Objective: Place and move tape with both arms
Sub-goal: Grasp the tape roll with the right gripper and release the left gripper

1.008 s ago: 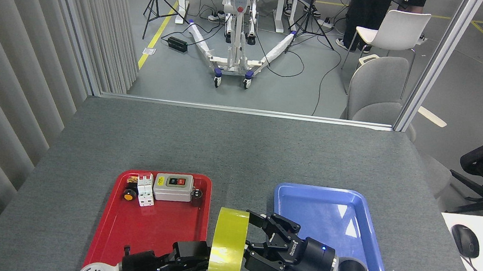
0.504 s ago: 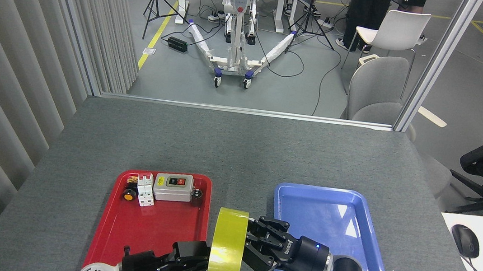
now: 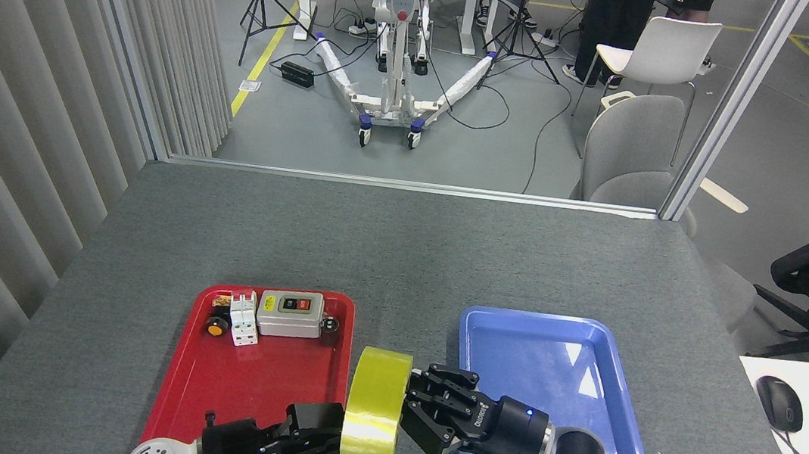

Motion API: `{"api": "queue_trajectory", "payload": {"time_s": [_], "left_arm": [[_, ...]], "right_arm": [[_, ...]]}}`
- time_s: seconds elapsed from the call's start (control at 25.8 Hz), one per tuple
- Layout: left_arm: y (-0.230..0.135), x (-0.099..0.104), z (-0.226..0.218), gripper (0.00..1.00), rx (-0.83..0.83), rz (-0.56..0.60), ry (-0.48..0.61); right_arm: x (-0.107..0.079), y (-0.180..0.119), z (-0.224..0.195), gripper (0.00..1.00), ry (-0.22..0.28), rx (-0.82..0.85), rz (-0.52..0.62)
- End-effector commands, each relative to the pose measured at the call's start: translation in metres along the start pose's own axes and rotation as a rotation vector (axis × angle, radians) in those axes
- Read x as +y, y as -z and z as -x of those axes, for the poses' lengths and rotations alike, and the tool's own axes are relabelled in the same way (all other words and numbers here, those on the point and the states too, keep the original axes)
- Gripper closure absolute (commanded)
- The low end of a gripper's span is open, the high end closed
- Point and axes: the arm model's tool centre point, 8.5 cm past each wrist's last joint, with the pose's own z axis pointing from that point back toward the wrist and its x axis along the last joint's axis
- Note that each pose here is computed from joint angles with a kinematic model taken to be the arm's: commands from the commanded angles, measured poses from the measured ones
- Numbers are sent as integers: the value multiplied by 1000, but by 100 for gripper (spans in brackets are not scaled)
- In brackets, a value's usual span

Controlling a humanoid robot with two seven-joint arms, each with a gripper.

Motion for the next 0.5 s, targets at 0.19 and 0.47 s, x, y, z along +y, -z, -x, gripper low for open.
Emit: {"api": "queue_trajectory", "payload": {"time_s": [0.19,0.47], "left_arm": [[-1,4,3,86,8,-36,-6],[-3,7,2,0,-2,-46,1]], "right_arm": [[1,-1,0,70,-1,-2,-2],[1,0,0,70,1,-2,-1]]}}
